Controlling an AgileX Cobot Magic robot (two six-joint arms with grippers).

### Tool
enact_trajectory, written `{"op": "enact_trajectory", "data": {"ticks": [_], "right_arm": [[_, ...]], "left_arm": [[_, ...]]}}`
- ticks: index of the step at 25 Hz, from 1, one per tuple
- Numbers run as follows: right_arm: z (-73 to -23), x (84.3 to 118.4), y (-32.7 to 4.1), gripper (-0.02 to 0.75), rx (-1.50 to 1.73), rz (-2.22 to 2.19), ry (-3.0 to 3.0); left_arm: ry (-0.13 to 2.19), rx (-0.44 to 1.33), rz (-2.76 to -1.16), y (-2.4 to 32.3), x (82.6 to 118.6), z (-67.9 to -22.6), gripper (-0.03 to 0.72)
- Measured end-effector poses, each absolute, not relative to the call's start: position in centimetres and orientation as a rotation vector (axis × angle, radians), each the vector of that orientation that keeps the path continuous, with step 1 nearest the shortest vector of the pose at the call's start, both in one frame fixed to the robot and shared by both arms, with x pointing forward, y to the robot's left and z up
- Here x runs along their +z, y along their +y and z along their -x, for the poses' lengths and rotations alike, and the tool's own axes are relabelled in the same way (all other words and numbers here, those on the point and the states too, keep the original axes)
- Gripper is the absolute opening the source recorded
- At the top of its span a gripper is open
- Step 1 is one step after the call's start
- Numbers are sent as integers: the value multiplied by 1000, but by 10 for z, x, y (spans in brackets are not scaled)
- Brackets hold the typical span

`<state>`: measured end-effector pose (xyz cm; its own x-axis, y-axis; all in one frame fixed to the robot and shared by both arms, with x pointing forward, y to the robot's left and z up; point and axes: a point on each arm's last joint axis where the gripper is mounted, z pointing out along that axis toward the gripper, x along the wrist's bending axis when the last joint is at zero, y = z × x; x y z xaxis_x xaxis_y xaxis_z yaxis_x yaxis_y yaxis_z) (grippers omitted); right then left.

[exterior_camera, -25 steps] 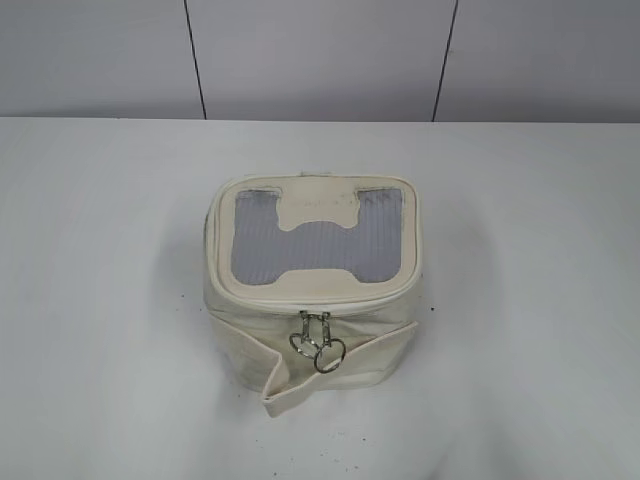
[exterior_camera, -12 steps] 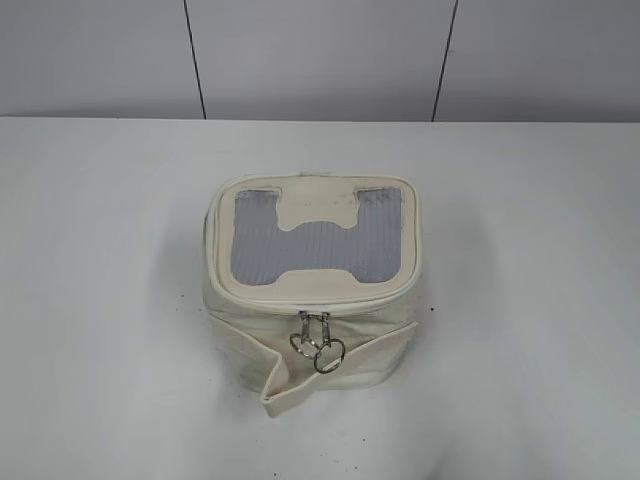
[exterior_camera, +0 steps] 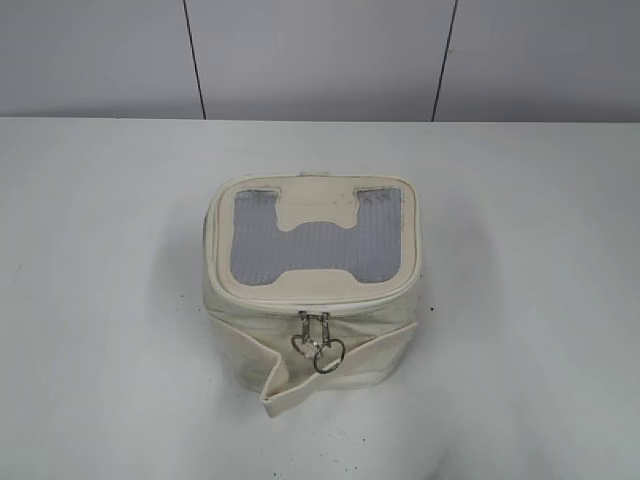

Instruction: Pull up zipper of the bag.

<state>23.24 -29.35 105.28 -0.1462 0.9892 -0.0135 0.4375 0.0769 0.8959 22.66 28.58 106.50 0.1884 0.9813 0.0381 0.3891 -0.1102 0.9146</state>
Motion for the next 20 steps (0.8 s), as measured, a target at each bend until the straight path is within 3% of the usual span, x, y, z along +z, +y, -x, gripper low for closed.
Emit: {"op": "enact_trajectory", "data": {"ticks": [20], "right_arm": [[-233, 1053, -293, 579, 1006, -1455, 1642]], "left_arm": [[1278, 879, -1666, 286, 1065, -226, 307]]}}
